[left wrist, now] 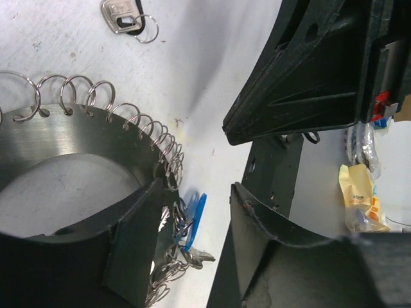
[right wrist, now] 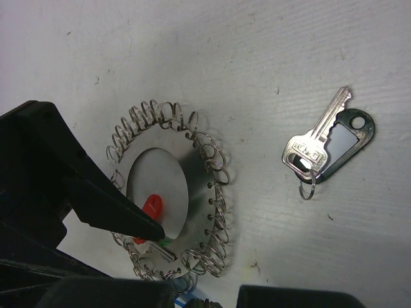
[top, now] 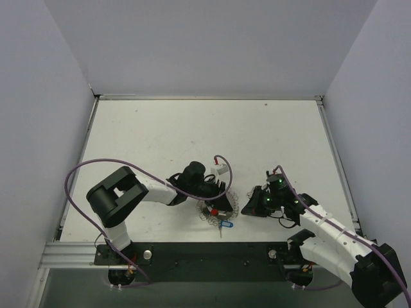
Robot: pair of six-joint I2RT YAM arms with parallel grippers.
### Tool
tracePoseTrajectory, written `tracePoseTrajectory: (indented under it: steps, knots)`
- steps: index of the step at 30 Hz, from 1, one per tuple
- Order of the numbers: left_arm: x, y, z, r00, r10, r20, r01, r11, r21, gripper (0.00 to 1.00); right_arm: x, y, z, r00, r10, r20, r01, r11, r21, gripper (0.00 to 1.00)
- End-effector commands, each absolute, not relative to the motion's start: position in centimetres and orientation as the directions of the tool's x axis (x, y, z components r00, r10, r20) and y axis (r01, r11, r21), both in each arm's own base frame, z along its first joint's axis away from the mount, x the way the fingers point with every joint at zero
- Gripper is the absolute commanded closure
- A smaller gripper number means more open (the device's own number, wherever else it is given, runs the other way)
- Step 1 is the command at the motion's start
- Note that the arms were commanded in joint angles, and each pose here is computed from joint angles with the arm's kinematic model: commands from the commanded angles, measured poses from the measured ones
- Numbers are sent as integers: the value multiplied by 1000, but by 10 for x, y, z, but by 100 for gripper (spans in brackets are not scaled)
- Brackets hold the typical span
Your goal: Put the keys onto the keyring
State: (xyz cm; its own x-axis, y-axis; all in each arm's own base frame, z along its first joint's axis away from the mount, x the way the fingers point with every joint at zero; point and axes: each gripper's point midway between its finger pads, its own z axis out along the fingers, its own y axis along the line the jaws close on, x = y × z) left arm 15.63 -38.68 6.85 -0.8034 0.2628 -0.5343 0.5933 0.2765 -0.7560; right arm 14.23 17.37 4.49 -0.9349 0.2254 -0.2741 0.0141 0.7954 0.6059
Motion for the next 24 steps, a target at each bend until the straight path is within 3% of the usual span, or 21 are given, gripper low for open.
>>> tracePoseTrajectory:
  steps: [1, 6, 11, 19, 24]
  knots:
    - [159, -397, 76, -770, 257, -584, 635, 219, -741, 42, 142, 181, 44, -943, 240, -232, 39, 769, 638, 100]
    - [157, -397, 72, -775, 265, -574, 628, 219, -746, 37, 140, 188, 36, -949, 239, -205, 45, 749, 661, 100]
    - [152, -398, 70, -779, 282, -559, 618, 199, -761, 43, 132, 189, 23, -962, 222, -158, 70, 762, 643, 100]
    - [147, -399, 61, -785, 306, -538, 607, 206, -768, 50, 134, 203, 23, -968, 184, -170, 28, 754, 656, 100]
    - [145, -398, 52, -790, 318, -523, 599, 220, -770, 50, 130, 204, 13, -974, 167, -150, 33, 769, 638, 100]
